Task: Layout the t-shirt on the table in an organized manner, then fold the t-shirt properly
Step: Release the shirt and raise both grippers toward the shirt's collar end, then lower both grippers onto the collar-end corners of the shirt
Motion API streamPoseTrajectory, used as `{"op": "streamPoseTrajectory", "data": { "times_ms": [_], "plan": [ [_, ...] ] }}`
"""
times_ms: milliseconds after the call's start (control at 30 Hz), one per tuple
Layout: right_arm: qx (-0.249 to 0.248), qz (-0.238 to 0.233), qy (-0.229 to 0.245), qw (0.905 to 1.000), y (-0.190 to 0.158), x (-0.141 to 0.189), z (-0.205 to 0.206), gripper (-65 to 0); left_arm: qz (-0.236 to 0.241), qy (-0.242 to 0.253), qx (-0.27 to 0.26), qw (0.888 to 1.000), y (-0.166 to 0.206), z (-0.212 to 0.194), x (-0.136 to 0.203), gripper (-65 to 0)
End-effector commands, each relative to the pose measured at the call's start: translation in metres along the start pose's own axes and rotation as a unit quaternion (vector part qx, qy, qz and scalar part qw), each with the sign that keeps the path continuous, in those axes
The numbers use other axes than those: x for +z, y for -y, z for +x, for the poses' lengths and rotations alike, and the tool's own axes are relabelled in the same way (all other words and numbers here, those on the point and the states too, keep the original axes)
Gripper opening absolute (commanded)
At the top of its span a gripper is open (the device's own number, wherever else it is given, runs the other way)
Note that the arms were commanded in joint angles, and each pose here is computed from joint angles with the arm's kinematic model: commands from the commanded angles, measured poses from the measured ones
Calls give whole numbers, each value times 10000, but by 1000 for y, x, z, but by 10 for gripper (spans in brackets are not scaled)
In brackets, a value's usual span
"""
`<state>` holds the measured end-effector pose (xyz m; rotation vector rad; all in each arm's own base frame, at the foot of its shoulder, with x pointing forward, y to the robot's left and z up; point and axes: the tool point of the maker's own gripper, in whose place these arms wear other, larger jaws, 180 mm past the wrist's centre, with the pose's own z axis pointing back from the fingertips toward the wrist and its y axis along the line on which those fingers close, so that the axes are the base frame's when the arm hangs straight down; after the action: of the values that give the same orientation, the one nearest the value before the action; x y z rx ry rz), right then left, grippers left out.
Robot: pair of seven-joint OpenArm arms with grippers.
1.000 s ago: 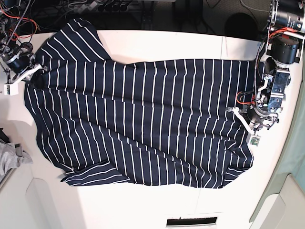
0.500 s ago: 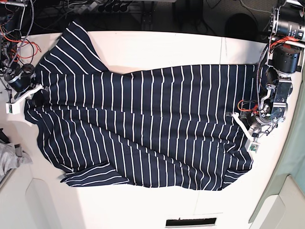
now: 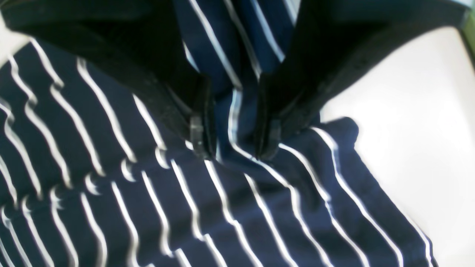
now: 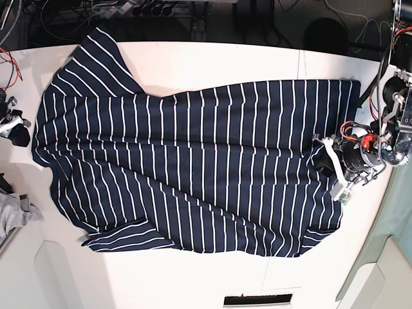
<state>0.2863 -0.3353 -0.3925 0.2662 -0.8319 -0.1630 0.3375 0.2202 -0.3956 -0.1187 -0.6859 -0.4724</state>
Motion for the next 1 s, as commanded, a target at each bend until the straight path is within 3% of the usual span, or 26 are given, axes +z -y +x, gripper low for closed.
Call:
{"op": "streamPoseTrajectory", "data": {
  "times_ms": [0, 167, 367, 500, 567, 767, 867, 967],
  "plan": [
    [62, 26, 153, 9999, 4, 13, 11, -650, -8, 98, -118, 9999, 1, 6, 7, -442],
    [-313, -105, -135, 9994, 22, 49, -33, -650, -204, 169, -69, 9996, 33, -15, 25, -442],
    [-428, -188, -697, 9965, 30, 73, -85, -650, -189, 723, 730, 9945, 45, -25, 56, -438],
    [-475, -220, -871, 9948, 31, 81, -102, -650, -84, 690, 1416, 9875, 38, -49, 70, -330],
    [-537, -181, -822, 9950, 29, 81, -100, -650, 81, 740, 1695, 9827, 27, -57, 78, -316],
    [-619, -144, -799, 9948, 28, 81, -99, -401, 739, 833, 2152, 9702, -13, -80, 107, -315],
    [-620, -136, -911, 9938, 27, 81, -103, -393, 786, 720, 2282, 9678, -17, -91, 106, -263],
    [-636, -104, -1306, 9893, 25, 84, -118, -393, 782, 598, 2400, 9658, -17, -102, 103, -256]
  ]
}}
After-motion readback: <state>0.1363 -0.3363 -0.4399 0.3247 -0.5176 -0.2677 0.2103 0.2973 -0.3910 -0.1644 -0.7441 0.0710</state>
